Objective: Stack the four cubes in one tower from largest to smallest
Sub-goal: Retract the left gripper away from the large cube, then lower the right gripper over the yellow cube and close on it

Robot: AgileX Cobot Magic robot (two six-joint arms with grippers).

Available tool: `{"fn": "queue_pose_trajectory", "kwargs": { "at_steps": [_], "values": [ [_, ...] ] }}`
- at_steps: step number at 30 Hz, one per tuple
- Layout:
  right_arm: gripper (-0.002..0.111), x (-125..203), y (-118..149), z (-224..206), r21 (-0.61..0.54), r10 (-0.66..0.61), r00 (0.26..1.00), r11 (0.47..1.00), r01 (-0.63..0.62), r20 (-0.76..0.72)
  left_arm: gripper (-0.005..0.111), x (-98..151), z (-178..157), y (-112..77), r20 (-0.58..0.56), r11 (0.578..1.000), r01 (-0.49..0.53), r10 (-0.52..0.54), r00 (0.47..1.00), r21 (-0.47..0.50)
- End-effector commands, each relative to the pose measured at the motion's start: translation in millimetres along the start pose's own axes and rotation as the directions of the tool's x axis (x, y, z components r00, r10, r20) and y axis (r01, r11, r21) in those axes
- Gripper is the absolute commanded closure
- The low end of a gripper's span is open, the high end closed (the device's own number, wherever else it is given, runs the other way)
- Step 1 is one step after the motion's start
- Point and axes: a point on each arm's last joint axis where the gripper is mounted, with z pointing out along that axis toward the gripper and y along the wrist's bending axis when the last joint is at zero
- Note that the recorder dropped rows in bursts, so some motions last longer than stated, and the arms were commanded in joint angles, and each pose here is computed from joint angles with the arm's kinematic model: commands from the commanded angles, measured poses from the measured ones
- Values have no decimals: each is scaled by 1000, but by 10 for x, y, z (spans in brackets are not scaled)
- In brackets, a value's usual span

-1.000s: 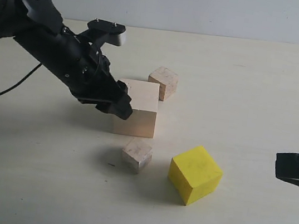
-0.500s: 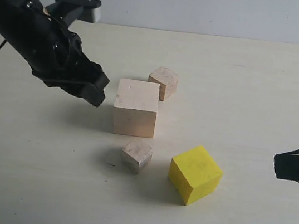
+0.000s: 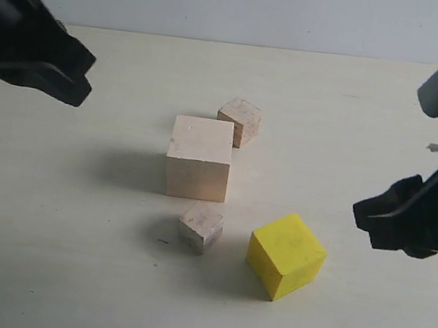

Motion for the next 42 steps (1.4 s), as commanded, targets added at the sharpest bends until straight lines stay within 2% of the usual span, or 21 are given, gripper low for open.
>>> {"fn": "queue_pose_trajectory", "kwargs": {
  "at_steps": [1, 5, 9, 11, 15, 21, 31, 34, 38, 42],
  "values": [
    [45, -235, 1, 68, 1, -62, 998, 998, 62, 18, 106, 113, -355, -70, 71, 1000, -26, 27, 997, -12],
    [39, -339, -23, 220, 5, -54, 998, 999, 54, -11, 106, 314, -644, -90, 171, 998, -25, 36, 985, -64],
    [39, -366, -32, 406, -17, -16, 997, 1000, 15, -70, 106, 612, -753, -84, 199, 994, -39, 59, 978, -101],
    [39, -369, 7, 473, -71, -5, 997, 998, 0, -81, 106, 773, -742, -74, 194, 993, -43, 63, 979, -110],
    [39, -375, 91, 576, -189, -89, 993, 979, 73, -76, 106, 1066, -712, -53, 192, 991, -49, 73, 979, -126],
    [39, -447, 107, 693, -232, -114, 986, 969, 82, -125, 106, 1367, -654, -24, 188, 988, -54, 81, 979, -144],
    [39, -461, 33, 983, -225, -176, 954, 967, 121, -243, 106, 1641, -691, -24, 237, 986, -59, 95, 967, -157],
    [39, -583, 16, 935, -194, -193, 954, 970, 150, -228, 106, 1697, -673, 5, 241, 980, -67, 112, 964, -186],
    [39, -747, 66, 725, -186, -118, 962, 980, 73, -247, 106, 1756, -612, 31, 251, 977, -70, 121, 960, -201],
    [39, -732, 133, 601, -205, -113, 946, 977, 51, -304, 106, 1767, -613, 33, 280, 976, -70, 127, 952, -205]
  ]
}}
